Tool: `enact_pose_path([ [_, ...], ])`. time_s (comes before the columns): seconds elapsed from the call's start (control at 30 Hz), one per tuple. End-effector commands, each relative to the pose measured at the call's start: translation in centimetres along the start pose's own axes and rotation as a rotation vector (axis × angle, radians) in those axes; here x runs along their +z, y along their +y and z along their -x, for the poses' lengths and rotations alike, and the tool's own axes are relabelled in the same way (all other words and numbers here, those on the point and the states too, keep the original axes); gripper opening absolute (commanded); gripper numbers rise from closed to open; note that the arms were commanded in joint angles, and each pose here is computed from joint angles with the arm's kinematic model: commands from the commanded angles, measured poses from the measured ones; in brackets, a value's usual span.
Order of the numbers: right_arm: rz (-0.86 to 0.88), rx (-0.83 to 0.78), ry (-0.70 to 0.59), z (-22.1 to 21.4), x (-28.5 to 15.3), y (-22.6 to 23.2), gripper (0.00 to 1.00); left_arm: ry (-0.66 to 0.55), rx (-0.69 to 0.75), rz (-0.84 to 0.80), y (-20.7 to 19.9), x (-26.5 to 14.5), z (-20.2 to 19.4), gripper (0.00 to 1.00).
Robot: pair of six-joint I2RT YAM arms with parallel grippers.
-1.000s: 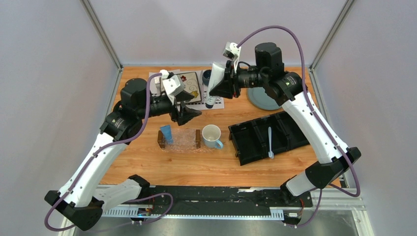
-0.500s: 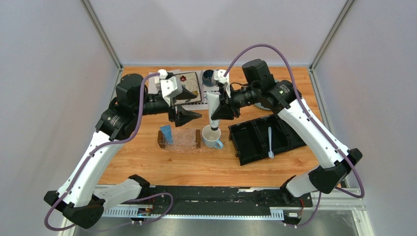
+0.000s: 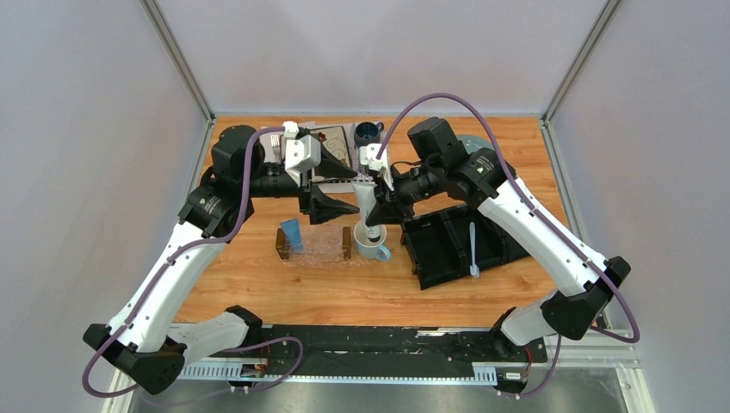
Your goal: Prepare toiletry sets of a toothbrush and toothpaste on the tray
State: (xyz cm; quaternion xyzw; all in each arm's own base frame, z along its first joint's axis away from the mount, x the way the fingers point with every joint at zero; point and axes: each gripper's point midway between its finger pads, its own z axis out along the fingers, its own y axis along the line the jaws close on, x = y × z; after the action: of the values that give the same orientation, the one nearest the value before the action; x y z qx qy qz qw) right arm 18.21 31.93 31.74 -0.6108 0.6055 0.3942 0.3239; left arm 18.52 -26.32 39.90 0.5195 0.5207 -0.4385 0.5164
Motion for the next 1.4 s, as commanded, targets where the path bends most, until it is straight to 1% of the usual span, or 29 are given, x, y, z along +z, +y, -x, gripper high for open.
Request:
enact_pose_path([
  [0.0, -0.013, -0.080, -0.040, 1.5, -0.6, 0.5, 0.08, -0.039, -0.008, -0.057, -0.5, 0.4, 0.4, 0.80],
  [0.07, -0.016, -0.082, -0.038, 1.5, -0.5, 0.3, 0.08, -0.050, -0.016, -0.065, -0.3, 0.7, 0.3, 0.80],
  [0.27, -0.017, -0.083, -0.034, 1.5, -0.3, 0.2, 0.08, -0.063, -0.063, -0.096, 0.0, 1.5, 0.1, 0.73],
  [0.37, -0.013, -0.084, -0.036, 1.6, -0.2, 0.2, 0.07, -0.060, -0.099, -0.106, 0.2, 1.8, 0.0, 0.68],
  [0.4, -0.013, -0.083, -0.034, 1.6, -0.1, 0.2, 0.07, -0.060, -0.105, -0.111, 0.2, 1.8, -0.1, 0.65],
  [0.67, -0.017, -0.082, -0.036, 1.8, 0.1, -0.1, 0.07, -0.052, -0.142, -0.135, 0.2, 2.4, -0.8, 0.54],
  [0.77, -0.022, -0.080, -0.033, 1.8, 0.1, -0.2, 0.07, -0.047, -0.152, -0.151, -0.2, 2.5, -1.0, 0.48],
  [0.8, -0.023, -0.079, -0.032, 1.7, 0.1, -0.3, 0.07, -0.046, -0.153, -0.156, -0.2, 2.6, -1.1, 0.44],
  [0.93, -0.039, -0.075, -0.033, 1.9, 0.0, -0.5, 0.07, -0.031, -0.158, -0.177, -0.8, 2.8, -1.7, 0.35],
  [0.97, -0.041, -0.075, -0.033, 2.0, 0.0, -0.6, 0.07, -0.030, -0.158, -0.180, -0.9, 2.9, -1.8, 0.30],
  [1.03, -0.050, -0.070, -0.034, 2.1, 0.0, -0.7, 0.07, -0.028, -0.161, -0.196, -1.2, 2.9, -1.8, 0.23],
  [1.07, -0.052, -0.066, -0.033, 2.1, 0.0, -0.8, 0.07, -0.027, -0.160, -0.201, -1.3, 3.0, -1.7, 0.14],
  [1.13, -0.054, -0.060, -0.029, 2.0, 0.1, -0.9, 0.07, -0.022, -0.162, -0.206, -1.6, 3.0, -1.8, 0.01],
  [1.3, -0.087, -0.051, -0.019, 1.8, 0.0, -1.4, 0.08, -0.007, -0.167, -0.186, -1.7, 2.7, -2.0, 0.00],
  [1.37, -0.105, -0.044, -0.016, 1.8, -0.2, -1.5, 0.13, 0.000, -0.135, -0.155, -1.4, 2.5, -2.2, 0.00],
])
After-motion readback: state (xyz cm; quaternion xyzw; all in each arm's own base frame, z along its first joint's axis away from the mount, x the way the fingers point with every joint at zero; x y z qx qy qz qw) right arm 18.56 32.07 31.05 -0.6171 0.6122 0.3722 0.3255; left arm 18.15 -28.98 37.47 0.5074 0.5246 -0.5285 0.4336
